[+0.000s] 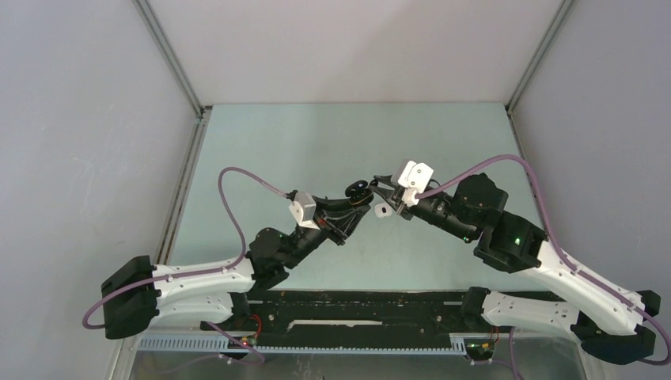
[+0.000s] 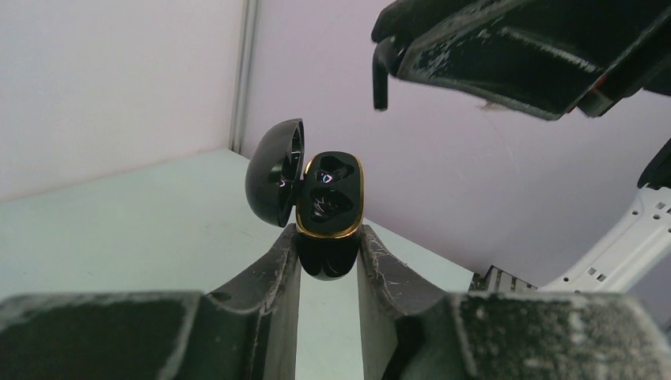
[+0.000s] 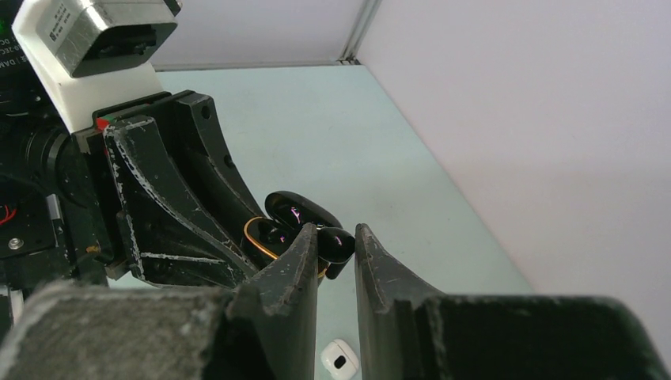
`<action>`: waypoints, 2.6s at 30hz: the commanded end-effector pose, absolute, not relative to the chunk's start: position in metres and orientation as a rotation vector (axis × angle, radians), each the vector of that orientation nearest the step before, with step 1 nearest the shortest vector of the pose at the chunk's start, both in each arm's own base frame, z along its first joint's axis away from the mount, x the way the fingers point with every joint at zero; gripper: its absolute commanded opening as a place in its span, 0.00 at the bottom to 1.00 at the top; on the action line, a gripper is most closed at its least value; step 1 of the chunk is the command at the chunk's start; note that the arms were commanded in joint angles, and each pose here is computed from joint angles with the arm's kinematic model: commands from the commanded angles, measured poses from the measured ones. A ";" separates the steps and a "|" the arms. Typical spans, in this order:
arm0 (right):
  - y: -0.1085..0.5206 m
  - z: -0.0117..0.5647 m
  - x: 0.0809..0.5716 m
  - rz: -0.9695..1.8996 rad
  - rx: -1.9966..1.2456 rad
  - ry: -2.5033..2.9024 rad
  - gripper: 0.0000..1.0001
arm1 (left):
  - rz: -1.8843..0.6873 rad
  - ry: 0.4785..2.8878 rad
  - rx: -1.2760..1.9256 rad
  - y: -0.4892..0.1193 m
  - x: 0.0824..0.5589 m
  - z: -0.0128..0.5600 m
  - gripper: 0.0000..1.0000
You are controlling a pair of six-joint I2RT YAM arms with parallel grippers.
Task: Insert the wireless bluetooth earbuds into the charging case
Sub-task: Insert the right earbud into the right side groove of the charging case, then adjust the left earbud at the center of the board.
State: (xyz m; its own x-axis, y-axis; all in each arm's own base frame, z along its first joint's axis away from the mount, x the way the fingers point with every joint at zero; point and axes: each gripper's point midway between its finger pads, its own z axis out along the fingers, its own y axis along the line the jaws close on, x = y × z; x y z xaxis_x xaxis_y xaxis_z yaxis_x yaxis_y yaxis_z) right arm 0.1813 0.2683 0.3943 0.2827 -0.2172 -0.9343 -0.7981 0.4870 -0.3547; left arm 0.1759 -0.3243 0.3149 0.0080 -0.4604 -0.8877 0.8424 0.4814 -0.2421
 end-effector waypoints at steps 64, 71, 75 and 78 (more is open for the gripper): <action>0.276 0.375 0.167 0.597 -1.084 1.312 0.81 | -1.090 1.078 0.377 -0.319 0.174 0.346 0.00; 0.237 0.424 0.169 0.714 -0.972 1.411 0.80 | -1.063 1.110 0.410 -0.322 0.175 0.332 0.00; 0.211 0.426 0.184 0.703 -0.905 1.517 0.81 | -1.046 1.133 0.433 -0.321 0.174 0.320 0.00; 0.198 0.418 0.191 0.720 -0.882 1.569 0.82 | -1.030 1.154 0.449 -0.318 0.173 0.313 0.00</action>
State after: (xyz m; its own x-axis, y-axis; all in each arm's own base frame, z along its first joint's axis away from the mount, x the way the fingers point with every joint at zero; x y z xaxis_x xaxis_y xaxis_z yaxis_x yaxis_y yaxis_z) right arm 0.1988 0.2036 0.4399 0.0674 -0.1408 -0.9877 -0.8060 0.5758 -0.1371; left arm 0.1733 -0.3266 0.3123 0.0065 -0.4412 -0.8974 0.8518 0.4726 -0.2261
